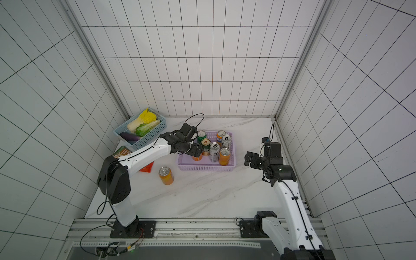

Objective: Take out the drinks from the basket
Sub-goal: Place the drink at the center of the board, then pick up the drink from the basket.

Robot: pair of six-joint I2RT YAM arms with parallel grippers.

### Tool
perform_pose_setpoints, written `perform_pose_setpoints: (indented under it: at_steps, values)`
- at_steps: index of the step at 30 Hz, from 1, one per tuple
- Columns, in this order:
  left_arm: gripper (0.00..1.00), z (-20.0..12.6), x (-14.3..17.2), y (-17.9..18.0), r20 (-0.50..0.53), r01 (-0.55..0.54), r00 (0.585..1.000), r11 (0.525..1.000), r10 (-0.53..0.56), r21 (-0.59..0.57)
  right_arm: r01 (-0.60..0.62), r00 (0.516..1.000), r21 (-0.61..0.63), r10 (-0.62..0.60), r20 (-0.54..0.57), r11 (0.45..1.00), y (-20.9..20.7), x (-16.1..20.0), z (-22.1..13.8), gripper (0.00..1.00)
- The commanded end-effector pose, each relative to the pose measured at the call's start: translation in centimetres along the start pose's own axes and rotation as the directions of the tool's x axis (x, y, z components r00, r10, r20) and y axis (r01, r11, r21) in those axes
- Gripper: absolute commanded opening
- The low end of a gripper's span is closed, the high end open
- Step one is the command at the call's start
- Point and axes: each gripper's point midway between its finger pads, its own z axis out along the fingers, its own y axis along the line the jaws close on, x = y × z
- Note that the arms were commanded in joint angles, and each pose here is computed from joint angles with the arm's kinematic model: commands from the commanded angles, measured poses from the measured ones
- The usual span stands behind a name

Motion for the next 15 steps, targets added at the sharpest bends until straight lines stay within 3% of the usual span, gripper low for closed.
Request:
perform_pose_setpoints:
  at_steps: [1, 15]
  values:
    - [0.92, 0.8, -0.7, -0.7, 0.002, -0.02, 1.0, 1.0, 0.02, 0.012, -0.004, 1.0, 0.006, 0.004, 0.006, 1.0, -0.2, -0.2, -0.4, 0.99]
    - [0.9, 3.5, -1.5, -0.9, -0.015, -0.03, 0.999, 1.0, 0.03, -0.004, -0.001, 1.0, 0.012, 0.001, 0.009, 1.0, -0.3, -0.4, -0.5, 0.99]
